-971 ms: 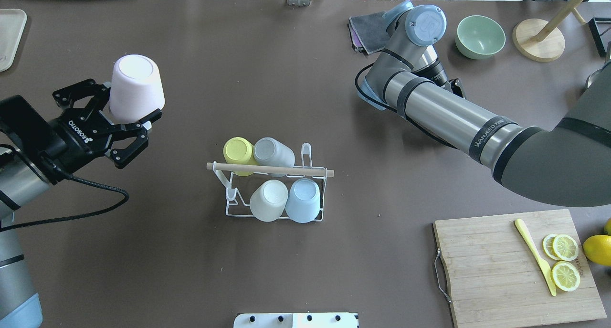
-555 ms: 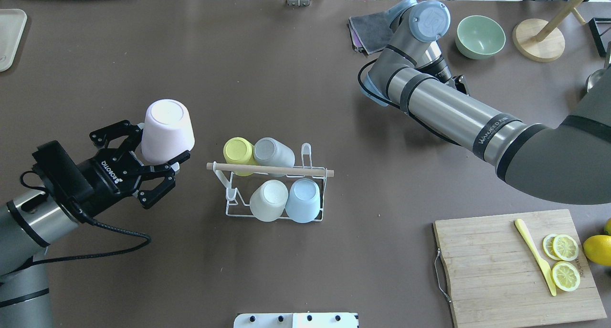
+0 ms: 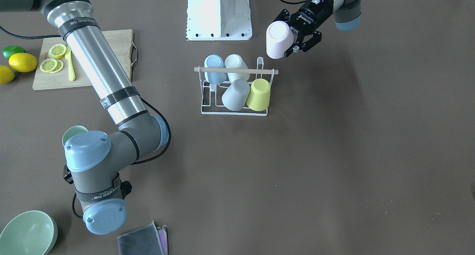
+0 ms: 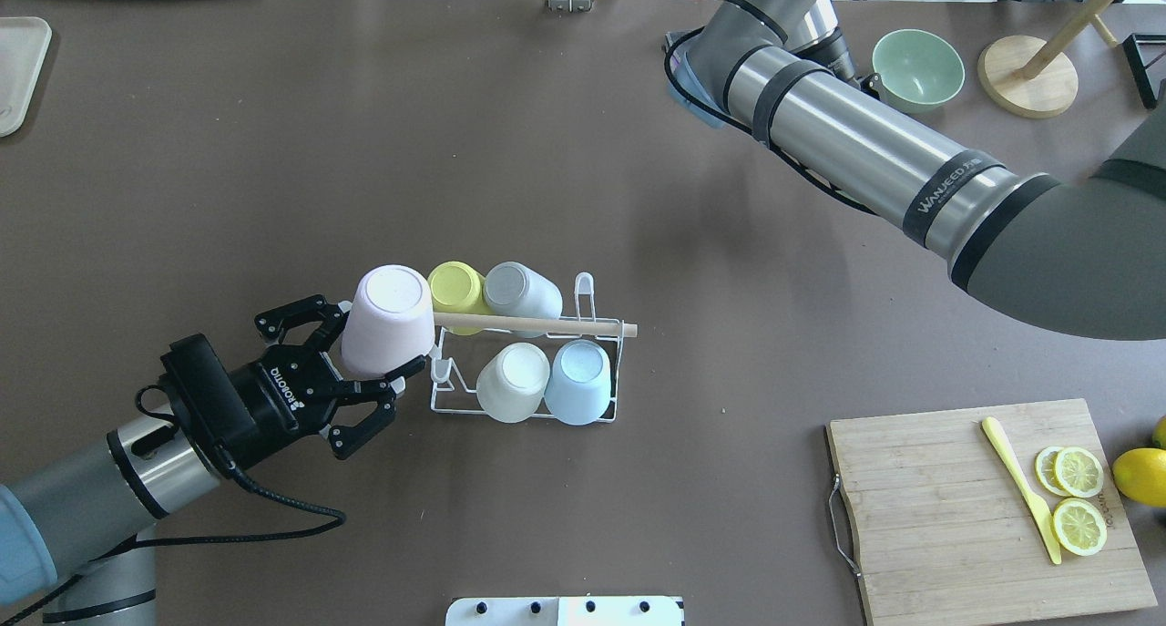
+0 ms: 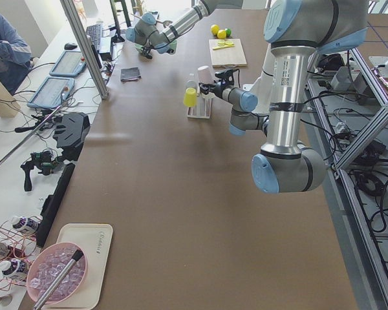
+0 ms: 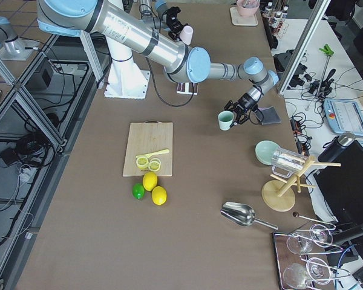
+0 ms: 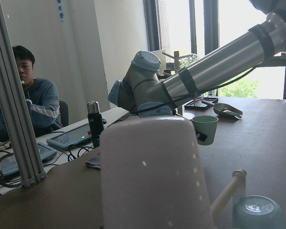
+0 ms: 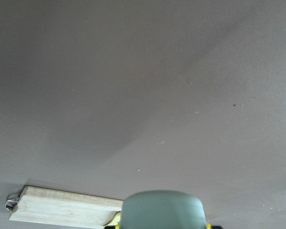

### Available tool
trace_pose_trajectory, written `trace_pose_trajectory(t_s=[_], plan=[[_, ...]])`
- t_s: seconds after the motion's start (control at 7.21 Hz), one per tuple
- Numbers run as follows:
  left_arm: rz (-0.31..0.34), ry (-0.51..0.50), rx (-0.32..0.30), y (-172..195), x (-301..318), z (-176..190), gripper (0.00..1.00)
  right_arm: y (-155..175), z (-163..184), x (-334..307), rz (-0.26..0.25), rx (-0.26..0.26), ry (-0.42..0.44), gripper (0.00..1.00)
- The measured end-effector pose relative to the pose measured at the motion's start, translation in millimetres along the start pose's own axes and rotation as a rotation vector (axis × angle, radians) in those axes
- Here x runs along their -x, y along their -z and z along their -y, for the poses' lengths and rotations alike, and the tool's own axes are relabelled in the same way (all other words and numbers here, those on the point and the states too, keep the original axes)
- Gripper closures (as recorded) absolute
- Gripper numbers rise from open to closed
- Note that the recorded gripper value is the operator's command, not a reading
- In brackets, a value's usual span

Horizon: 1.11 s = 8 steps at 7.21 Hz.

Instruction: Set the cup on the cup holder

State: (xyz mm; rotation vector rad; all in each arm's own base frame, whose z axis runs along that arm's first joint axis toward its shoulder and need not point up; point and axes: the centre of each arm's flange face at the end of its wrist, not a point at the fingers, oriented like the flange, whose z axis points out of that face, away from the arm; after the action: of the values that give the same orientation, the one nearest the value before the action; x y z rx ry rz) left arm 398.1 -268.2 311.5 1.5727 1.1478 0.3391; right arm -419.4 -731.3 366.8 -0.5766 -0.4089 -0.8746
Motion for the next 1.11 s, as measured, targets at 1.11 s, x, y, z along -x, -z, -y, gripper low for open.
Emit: trace_pose_trajectory(t_s=[1.11], plan=[[-0.028,-0.013,0.035,-15.7,-21.2,-28.6,0.39,144.3,-65.2,47.6,0.074,-0.725,-0.147,1.0]])
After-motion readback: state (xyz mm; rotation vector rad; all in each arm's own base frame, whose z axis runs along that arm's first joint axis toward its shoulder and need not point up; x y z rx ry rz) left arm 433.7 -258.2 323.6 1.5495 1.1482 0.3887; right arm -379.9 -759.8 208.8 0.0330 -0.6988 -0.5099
